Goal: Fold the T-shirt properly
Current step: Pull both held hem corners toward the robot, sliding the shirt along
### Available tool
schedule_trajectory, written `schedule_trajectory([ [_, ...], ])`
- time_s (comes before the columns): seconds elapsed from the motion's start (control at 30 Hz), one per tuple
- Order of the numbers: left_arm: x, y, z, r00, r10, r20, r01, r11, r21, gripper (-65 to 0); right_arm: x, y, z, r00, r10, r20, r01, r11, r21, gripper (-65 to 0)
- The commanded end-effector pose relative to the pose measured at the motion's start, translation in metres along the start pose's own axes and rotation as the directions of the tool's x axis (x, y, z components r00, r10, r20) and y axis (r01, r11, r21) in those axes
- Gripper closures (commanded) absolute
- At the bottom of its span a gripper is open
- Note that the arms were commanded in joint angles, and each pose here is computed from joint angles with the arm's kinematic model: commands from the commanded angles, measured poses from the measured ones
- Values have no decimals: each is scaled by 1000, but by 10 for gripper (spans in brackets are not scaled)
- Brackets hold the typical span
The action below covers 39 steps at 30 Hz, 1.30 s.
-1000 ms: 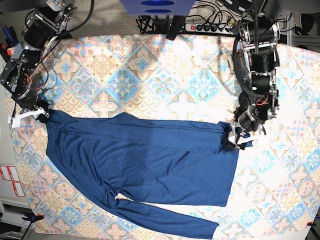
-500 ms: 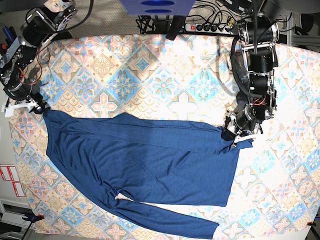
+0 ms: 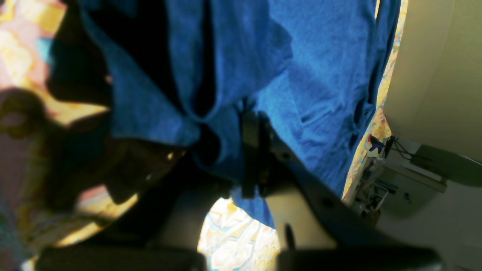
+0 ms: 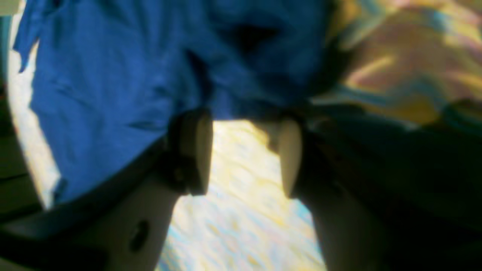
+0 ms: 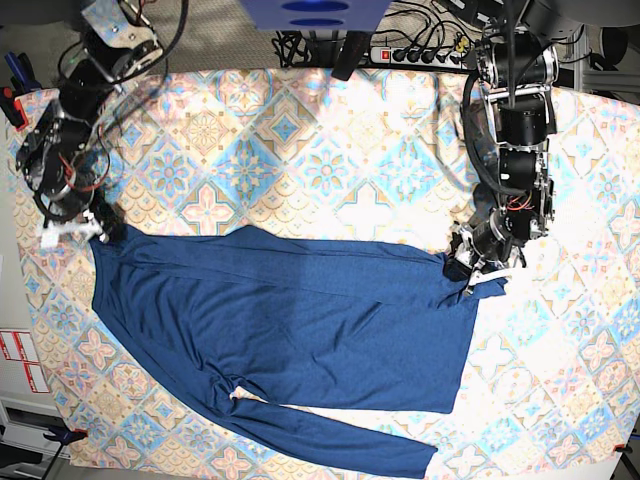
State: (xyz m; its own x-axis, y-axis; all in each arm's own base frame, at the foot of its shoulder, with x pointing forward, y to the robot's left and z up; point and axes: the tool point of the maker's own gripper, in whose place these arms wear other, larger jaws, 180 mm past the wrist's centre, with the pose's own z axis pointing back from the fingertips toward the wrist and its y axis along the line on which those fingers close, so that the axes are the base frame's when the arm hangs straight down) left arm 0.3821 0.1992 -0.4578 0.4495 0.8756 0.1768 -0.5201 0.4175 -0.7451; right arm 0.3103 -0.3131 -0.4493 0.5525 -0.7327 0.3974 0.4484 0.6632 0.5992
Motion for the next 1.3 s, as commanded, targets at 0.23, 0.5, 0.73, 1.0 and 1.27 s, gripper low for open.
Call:
schedule_trajectory([
  [0.23, 15, -17, 2, 999, -14, 29, 16, 999, -41, 0, 7, -3, -9, 998, -43, 34, 43, 999, 15, -274],
  [0.5, 12, -11, 3, 1000, -11, 24, 12, 999, -32, 0, 19, 8, -14, 997, -42, 65, 40, 999, 34, -274],
  [0.73, 11, -9, 3, 1000, -10, 19, 10, 999, -30, 0, 36, 14, -18, 995, 37, 90, -35, 999, -17, -271],
  [1.0, 7, -1, 5, 1000, -7, 12, 7, 1000, -18, 0, 26, 15, -30, 998, -4, 59, 4, 1000, -3, -57],
  [1.27, 16, 0, 25, 996, -81, 47, 83, 996, -26, 0, 22, 4, -25, 998, -14, 58, 15, 1000, -13, -6],
])
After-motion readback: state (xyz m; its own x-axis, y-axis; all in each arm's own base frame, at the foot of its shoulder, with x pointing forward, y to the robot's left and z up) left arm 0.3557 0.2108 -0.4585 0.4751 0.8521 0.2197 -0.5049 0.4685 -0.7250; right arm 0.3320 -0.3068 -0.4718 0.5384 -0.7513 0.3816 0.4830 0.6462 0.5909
